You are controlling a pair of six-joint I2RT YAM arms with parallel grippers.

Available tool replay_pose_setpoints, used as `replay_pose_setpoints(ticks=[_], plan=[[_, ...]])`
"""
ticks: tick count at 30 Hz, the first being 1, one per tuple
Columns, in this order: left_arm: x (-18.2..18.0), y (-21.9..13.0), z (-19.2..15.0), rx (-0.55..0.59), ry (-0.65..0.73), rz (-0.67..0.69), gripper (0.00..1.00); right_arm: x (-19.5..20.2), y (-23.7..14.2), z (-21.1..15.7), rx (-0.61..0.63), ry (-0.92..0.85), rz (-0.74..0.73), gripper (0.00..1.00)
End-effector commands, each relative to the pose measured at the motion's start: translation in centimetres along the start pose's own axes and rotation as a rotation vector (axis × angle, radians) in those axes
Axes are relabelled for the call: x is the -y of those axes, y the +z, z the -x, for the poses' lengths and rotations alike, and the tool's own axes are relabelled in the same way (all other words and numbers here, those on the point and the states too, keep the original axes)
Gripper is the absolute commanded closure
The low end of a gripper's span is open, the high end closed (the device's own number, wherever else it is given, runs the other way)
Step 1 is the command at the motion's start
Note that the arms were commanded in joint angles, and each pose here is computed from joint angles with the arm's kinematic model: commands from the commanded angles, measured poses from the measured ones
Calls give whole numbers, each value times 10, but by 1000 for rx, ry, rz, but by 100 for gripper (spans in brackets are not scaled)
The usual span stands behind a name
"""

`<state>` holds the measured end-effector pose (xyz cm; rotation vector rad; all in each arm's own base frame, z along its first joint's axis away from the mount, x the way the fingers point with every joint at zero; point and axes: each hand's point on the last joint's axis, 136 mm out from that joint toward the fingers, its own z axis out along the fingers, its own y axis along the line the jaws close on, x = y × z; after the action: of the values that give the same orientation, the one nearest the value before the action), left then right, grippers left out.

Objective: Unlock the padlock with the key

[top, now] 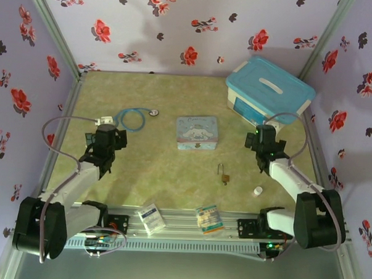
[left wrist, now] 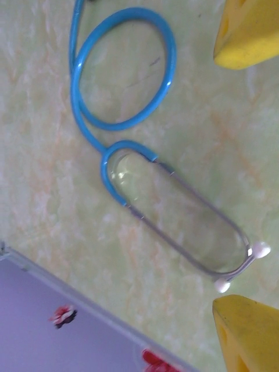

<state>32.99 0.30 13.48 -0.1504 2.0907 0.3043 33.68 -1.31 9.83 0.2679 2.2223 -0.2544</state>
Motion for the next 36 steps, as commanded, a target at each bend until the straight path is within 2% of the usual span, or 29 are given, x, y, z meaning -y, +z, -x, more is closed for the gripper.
replay_pose_setpoints(ticks=[1,4,7,9,12,14,16,17,18,19,30,32,36], plan=[[-17,13,13,112,-2,29,1,18,-1,35,259,109,-15,1],[-18,26,7,153,-69,-29,1,20,3,38,363,179,46,1],[-24,35,8,212,-148,-63,1,25,12,39,387,161,-5,1],[-19,36,9,259,-138,-94,0,27,15,39,401,161,-11,1],[-9,49,16,226,-97,-130,0,14,36,29,361,135,47,1],[-3,59,13,234,-75,-144,0,6,44,29,397,115,79,1],[-1,73,0,219,-83,-140,1,2,47,26,332,100,94,1],[-2,75,4,246,-81,-129,0,2,50,25,292,94,84,1],[-2,76,-3,190,-82,-132,0,2,53,27,304,92,81,1],[-3,80,-1,190,-81,-118,0,2,52,28,318,96,85,1],[0,80,0,190,-68,-123,0,3,52,27,303,92,75,1],[9,78,1,197,-15,-142,0,3,52,28,305,92,75,1],[11,81,1,179,-26,-183,0,3,52,28,306,92,74,1]])
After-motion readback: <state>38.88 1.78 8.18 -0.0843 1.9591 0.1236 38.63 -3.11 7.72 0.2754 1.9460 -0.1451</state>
